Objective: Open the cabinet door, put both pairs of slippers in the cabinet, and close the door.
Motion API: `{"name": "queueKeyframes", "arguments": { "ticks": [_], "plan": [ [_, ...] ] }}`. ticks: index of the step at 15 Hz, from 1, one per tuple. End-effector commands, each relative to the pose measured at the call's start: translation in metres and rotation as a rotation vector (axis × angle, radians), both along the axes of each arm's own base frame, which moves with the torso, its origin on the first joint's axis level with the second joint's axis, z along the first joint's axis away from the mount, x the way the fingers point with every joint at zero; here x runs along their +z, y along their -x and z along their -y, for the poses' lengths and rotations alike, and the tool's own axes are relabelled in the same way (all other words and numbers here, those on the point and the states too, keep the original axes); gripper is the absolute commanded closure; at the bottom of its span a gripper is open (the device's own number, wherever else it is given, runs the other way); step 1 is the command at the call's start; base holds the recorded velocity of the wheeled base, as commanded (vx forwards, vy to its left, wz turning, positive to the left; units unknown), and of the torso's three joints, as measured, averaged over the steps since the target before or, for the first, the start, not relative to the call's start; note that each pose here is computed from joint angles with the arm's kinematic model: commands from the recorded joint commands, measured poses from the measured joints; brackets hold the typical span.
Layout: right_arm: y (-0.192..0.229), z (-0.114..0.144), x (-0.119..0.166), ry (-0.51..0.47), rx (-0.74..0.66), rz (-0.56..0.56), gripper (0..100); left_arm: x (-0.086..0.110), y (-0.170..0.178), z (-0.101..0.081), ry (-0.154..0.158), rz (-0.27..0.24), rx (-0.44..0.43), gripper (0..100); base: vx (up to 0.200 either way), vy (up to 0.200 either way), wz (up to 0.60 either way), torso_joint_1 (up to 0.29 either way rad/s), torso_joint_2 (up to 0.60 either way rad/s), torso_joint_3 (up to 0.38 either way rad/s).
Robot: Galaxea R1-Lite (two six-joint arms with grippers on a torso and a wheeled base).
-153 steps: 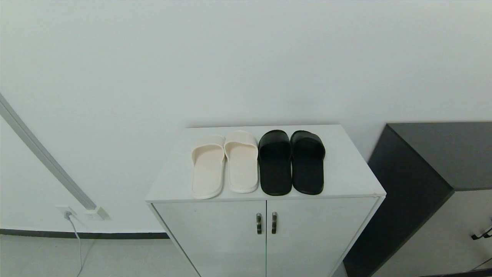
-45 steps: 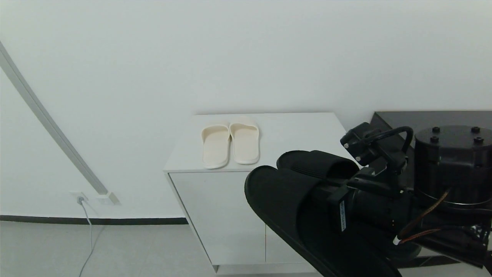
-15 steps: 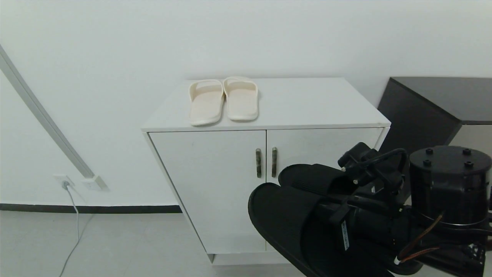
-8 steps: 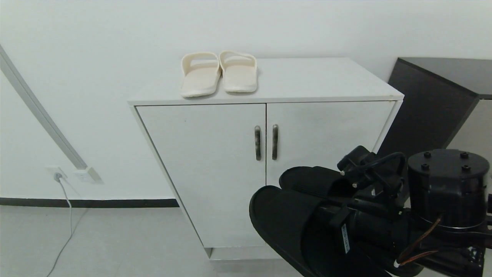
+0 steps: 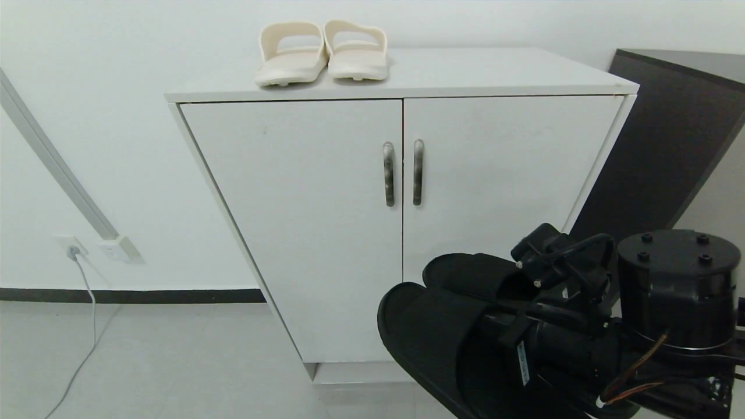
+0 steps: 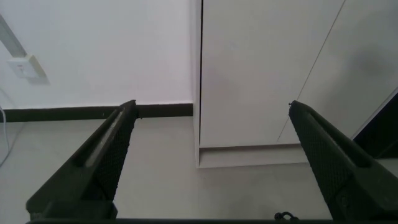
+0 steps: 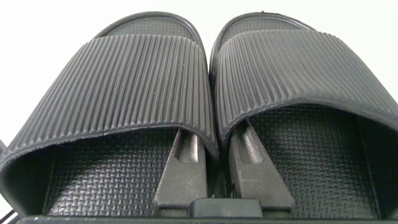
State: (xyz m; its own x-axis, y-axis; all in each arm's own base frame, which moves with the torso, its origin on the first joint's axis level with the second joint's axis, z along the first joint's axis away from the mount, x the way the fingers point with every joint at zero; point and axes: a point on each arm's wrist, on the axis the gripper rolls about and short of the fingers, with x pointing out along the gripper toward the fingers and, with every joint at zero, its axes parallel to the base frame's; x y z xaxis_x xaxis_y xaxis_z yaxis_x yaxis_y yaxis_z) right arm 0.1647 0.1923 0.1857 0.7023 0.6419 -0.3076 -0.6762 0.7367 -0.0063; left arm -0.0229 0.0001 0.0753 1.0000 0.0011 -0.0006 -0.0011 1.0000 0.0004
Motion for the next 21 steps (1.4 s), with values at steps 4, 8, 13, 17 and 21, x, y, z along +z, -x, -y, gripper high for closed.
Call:
{"name": "queueKeyframes", "arguments": {
  "ticks": [4,8,13,17,21],
  "plan": [
    [0.001,0.001,-0.004,0.016,0.007,0.010,100,0.002,-0.001,0.000,-0.017,-0.016,0.005,0,0.000,0.000,0.00,-0.030,0.44,0.398],
    [0.002,0.003,-0.005,0.016,0.008,0.026,100,0.009,0.000,0.000,-0.038,0.000,0.010,0,0.000,0.000,0.00,-0.001,0.12,0.115],
    [0.001,0.002,-0.006,0.016,0.009,0.028,100,0.108,-0.023,0.002,0.099,-0.018,-0.091,0,0.000,0.000,0.00,0.000,0.00,0.000],
    [0.000,0.003,-0.006,0.016,0.005,0.025,100,0.110,-0.055,0.007,0.066,-0.165,-0.322,0,0.000,0.000,0.00,0.000,0.00,0.000],
    [-0.002,0.004,-0.006,-0.007,0.055,0.009,100,0.132,-0.115,0.014,0.073,-0.134,-0.517,0,0.000,0.000,0.00,0.000,0.00,0.000]
  ]
}}
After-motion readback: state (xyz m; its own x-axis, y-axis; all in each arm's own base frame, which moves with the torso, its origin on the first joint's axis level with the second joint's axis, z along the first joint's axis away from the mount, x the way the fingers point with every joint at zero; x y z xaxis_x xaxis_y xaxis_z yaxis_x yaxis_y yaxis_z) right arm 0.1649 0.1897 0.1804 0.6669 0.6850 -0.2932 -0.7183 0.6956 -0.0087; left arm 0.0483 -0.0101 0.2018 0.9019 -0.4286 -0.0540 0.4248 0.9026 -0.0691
